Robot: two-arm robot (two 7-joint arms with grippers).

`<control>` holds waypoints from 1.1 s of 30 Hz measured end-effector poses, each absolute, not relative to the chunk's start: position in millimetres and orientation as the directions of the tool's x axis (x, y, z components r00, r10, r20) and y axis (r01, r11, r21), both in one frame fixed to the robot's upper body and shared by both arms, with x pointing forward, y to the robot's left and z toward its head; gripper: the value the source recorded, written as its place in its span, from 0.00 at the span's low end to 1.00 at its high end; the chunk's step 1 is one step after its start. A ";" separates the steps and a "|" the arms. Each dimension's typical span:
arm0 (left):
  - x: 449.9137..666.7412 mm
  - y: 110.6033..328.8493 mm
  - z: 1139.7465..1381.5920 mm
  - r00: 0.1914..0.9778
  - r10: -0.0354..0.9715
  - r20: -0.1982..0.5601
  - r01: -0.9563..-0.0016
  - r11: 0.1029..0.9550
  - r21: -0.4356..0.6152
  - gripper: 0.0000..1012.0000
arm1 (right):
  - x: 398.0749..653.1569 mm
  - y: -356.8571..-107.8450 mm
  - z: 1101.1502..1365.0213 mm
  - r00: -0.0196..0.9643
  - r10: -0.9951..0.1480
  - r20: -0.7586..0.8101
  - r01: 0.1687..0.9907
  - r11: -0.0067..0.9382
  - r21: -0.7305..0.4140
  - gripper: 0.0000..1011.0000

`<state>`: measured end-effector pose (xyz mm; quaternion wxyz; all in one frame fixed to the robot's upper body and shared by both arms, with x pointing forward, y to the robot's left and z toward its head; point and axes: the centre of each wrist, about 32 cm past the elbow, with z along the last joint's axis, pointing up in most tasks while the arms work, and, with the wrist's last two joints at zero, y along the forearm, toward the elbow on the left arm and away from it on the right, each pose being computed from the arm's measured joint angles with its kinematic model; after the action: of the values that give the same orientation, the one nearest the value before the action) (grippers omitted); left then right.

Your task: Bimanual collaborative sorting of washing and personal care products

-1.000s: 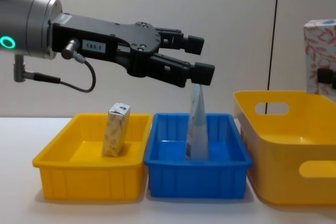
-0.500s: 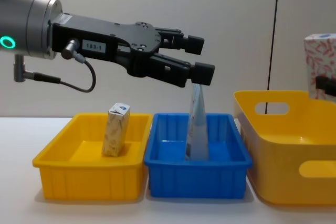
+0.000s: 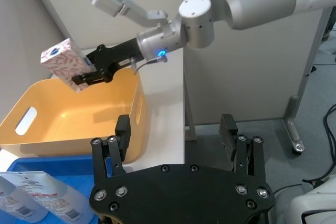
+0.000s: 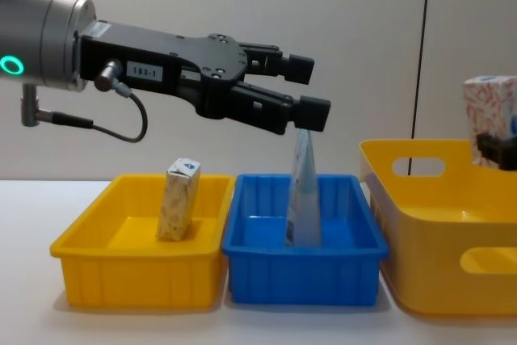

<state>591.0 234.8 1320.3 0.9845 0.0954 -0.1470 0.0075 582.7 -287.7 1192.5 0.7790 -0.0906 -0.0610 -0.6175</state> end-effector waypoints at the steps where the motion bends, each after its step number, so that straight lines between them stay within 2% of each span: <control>1: 591.0 234.8 1320.3 0.957 -0.013 0.291 -0.043 0.982 0.186 0.99 | 585.4 -284.0 1191.5 0.219 -0.955 0.203 0.976 0.209 -0.068 0.37; 8: 591.0 234.8 1320.3 0.957 -0.013 0.291 -0.043 0.982 0.186 0.99 | 607.8 -256.0 1184.5 0.107 -0.977 0.187 0.992 0.093 -0.082 0.37; 14: 591.0 234.8 1320.3 0.957 -0.013 0.291 -0.043 0.982 0.186 0.99 | 622.1 -237.7 1183.5 0.056 -0.983 0.175 0.996 0.041 -0.085 0.37; 33: 591.0 234.7 1320.3 0.957 -0.013 0.291 -0.043 0.982 0.186 0.99 | 648.2 -208.4 1191.6 -0.016 -0.990 0.142 0.996 -0.028 -0.086 0.37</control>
<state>591.0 234.7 1320.3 0.9845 0.0954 -0.1470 0.0075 648.2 -208.4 1191.6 0.6968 -0.0814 -0.0189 -0.7124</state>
